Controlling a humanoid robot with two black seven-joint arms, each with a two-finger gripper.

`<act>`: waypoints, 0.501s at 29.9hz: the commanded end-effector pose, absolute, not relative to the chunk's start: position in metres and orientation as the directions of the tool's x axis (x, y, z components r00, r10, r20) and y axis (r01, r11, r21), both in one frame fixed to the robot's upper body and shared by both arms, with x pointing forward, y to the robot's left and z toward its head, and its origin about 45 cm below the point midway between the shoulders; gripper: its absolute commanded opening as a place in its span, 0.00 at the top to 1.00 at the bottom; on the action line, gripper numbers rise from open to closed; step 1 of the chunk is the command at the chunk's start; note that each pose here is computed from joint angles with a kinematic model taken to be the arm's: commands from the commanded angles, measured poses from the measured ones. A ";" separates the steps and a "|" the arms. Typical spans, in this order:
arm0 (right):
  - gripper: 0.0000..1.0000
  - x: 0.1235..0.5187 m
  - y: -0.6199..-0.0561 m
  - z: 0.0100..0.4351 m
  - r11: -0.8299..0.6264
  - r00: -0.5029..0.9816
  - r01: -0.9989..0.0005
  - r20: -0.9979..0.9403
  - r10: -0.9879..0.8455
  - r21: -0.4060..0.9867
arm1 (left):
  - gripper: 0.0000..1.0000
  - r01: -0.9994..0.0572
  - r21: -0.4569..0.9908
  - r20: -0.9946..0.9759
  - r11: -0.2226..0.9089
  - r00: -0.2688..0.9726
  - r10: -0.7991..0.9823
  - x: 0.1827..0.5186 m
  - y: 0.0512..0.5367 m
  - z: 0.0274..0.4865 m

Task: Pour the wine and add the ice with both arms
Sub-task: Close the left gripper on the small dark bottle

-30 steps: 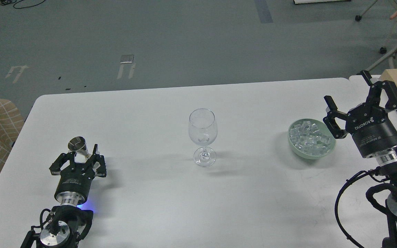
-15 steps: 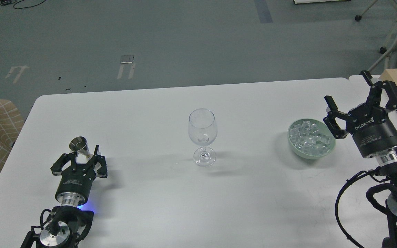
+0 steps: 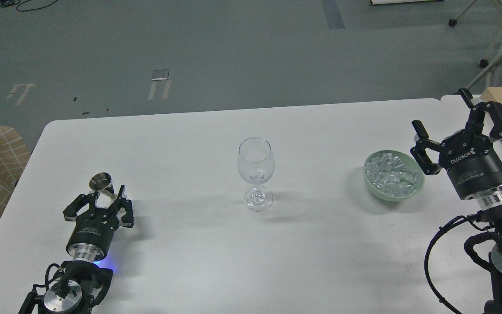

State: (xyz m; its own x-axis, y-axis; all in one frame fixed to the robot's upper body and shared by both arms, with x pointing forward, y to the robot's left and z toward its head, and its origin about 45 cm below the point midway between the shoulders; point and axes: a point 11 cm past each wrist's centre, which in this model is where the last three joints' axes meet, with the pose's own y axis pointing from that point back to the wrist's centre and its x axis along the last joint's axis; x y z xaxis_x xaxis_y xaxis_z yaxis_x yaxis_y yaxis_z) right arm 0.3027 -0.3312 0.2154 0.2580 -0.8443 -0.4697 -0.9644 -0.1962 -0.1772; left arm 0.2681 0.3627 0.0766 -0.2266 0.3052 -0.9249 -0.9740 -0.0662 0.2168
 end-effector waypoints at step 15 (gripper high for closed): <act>0.00 0.303 -0.331 0.215 -0.196 0.258 -0.964 -0.470 -0.844 -0.177 | 0.65 -0.975 0.221 -0.904 -0.032 -0.217 0.369 0.268 0.372 0.081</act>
State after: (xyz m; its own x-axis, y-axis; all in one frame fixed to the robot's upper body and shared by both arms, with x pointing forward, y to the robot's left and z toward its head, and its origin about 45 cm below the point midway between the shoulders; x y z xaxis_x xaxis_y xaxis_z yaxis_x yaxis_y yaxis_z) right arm 0.3026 -0.3314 0.2155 0.2577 -0.8442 -0.4700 -0.9645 -0.1956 -0.1775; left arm 0.2684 0.3721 0.0807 -0.2198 0.3719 -0.9019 -0.9741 -0.0324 0.2240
